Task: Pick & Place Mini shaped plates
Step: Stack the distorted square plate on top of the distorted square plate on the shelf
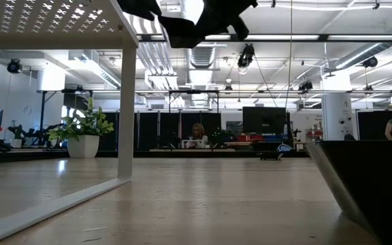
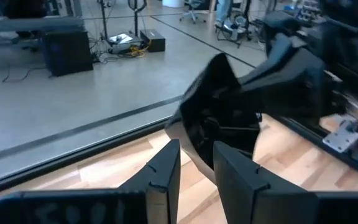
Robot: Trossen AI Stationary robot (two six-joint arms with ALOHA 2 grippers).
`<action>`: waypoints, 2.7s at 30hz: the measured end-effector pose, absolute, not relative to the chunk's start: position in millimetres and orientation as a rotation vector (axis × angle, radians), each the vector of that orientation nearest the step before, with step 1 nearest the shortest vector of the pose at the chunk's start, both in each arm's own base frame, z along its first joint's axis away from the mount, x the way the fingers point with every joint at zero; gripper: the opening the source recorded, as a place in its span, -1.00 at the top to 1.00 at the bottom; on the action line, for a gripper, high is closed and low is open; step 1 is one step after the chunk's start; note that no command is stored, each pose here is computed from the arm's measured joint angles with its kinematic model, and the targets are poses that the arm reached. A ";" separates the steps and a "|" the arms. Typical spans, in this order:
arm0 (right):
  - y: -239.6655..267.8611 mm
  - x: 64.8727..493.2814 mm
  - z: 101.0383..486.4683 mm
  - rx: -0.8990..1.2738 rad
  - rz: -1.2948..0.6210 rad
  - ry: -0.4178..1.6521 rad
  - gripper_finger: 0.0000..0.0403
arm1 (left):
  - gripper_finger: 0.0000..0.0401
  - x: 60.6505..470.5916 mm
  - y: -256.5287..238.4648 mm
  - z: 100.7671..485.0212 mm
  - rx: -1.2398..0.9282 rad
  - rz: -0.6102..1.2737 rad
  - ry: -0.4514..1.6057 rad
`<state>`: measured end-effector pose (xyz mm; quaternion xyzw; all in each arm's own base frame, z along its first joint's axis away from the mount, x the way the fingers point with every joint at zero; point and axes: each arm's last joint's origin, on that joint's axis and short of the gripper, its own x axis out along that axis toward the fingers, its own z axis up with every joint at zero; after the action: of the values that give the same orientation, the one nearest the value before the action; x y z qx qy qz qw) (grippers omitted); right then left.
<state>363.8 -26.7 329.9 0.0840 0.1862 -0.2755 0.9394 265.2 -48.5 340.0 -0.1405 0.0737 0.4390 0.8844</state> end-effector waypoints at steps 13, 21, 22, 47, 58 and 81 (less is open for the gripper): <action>-24.3 365.5 333.0 0.171 -0.551 0.347 0.96 | 0.55 267.9 -32.1 340.0 -0.386 0.983 0.099; -24.3 365.6 333.1 0.172 -0.550 0.345 0.96 | 0.63 268.1 -30.8 339.9 -0.418 0.987 0.084; -24.3 365.7 333.1 0.172 -0.550 0.345 0.96 | 0.67 268.1 -30.8 339.9 -0.424 0.988 0.081; -23.9 365.0 333.3 0.177 -0.543 0.349 0.84 | 1.00 269.6 -30.9 342.4 -0.447 0.984 0.050; -18.9 361.5 339.1 0.181 -0.522 0.333 0.42 | 1.00 269.9 -31.3 342.6 -0.458 0.975 0.050; 0.6 315.2 388.6 0.230 -0.319 0.271 0.16 | 1.00 244.4 -27.1 360.3 -0.463 0.894 0.093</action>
<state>315.2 0.6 388.6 0.1137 0.1343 -0.1581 0.9716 244.4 -27.1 360.3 -0.2218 0.0447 0.4282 0.8749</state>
